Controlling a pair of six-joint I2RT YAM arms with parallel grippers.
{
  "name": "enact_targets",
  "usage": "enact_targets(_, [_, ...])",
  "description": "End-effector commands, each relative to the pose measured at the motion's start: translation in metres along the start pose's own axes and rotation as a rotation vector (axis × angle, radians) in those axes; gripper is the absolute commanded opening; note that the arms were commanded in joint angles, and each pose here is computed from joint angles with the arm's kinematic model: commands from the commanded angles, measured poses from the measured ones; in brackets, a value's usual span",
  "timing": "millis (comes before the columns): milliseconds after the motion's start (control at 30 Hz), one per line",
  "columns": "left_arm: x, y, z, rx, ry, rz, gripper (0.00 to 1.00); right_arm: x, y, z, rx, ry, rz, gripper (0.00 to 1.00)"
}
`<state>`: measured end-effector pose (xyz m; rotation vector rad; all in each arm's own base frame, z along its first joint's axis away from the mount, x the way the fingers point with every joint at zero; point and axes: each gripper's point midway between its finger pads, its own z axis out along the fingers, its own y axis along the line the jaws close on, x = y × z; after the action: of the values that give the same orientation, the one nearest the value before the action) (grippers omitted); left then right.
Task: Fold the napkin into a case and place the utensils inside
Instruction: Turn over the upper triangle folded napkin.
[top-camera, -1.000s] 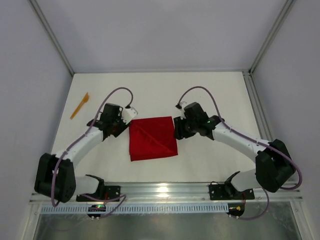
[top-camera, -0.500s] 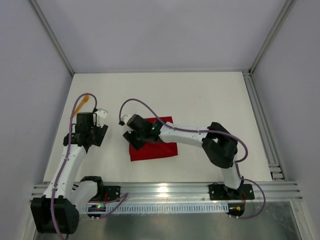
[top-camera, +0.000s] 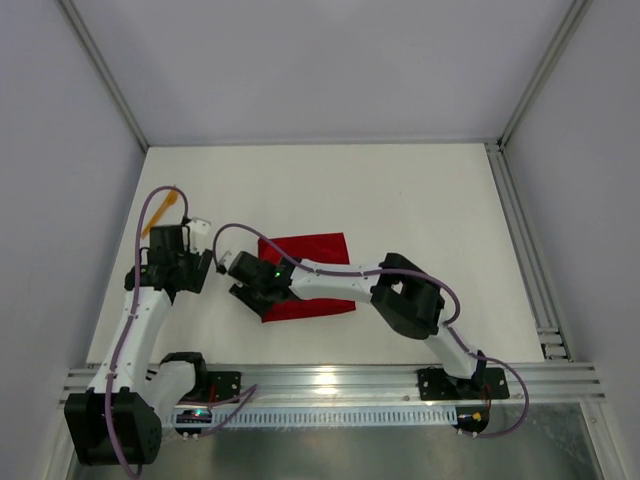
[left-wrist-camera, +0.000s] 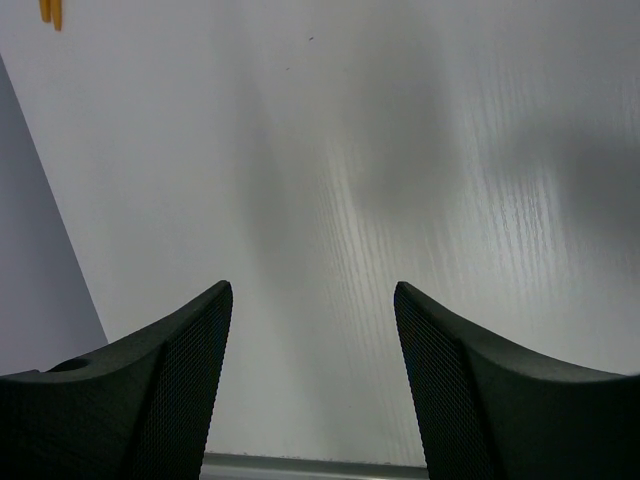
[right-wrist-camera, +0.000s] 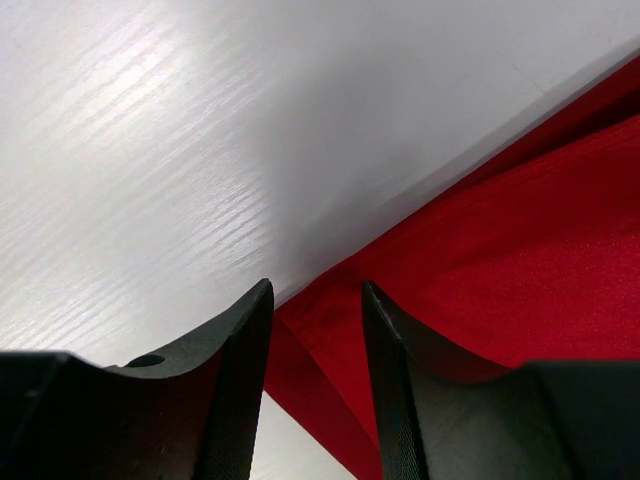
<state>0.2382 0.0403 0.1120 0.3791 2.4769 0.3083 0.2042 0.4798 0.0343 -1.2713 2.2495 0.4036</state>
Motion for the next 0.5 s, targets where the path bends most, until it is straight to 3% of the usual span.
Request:
enact_targets(0, [-0.006,-0.004,-0.003,0.031,-0.018,-0.021,0.68,-0.005,-0.009,0.002,0.059,0.002,0.013,0.45])
enact_targets(133, [-0.006,-0.005,-0.002,0.040,-0.015,-0.022,0.68,-0.003,-0.005,0.004,0.065,0.004,0.002,0.40])
enact_targets(300, [-0.006,-0.007,-0.003,0.053,-0.015,-0.020,0.68,-0.003,-0.003,0.006,0.059,0.000,0.004,0.27])
enact_targets(467, [-0.006,-0.009,-0.003,0.063,-0.017,-0.018,0.68,-0.009,0.002,-0.001,0.029,-0.021,0.013,0.22])
